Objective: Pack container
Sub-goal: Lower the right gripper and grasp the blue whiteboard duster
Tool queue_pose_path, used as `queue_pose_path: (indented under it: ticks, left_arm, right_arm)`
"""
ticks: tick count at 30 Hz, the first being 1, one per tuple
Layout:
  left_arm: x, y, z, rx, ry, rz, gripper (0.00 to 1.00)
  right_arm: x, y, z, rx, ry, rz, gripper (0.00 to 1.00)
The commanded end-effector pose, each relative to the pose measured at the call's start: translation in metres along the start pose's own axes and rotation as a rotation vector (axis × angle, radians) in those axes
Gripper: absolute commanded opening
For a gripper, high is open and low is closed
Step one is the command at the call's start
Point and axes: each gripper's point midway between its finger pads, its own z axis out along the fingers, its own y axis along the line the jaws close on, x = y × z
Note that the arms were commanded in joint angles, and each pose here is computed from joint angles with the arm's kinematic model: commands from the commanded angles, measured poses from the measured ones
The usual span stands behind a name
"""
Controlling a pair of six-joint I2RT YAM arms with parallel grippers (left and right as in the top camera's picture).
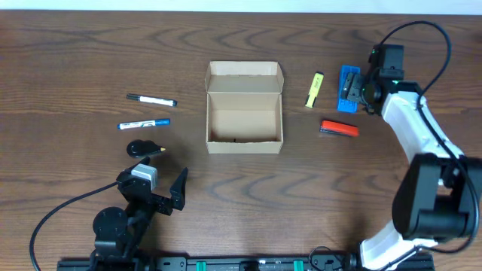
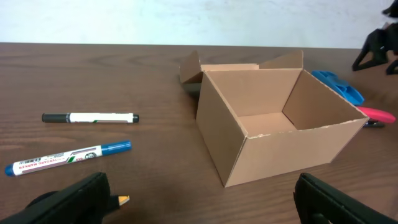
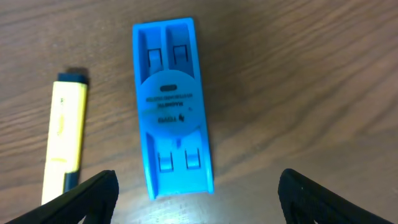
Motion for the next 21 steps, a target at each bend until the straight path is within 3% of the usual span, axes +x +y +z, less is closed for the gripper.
queue_pose_path:
  ticks: [1,21]
  left_arm:
    - [0.011,0.003,0.002,-0.004,0.022,0.006,0.95]
    - [0.011,0.003,0.002,-0.004,0.022,0.006,0.95]
  right_arm:
    - [0.005,-0.003,0.02,0.008,0.014,-0.007,0.84]
    - [0.017,0.009,0.078,-0.039,0.023,-0.006,0.81]
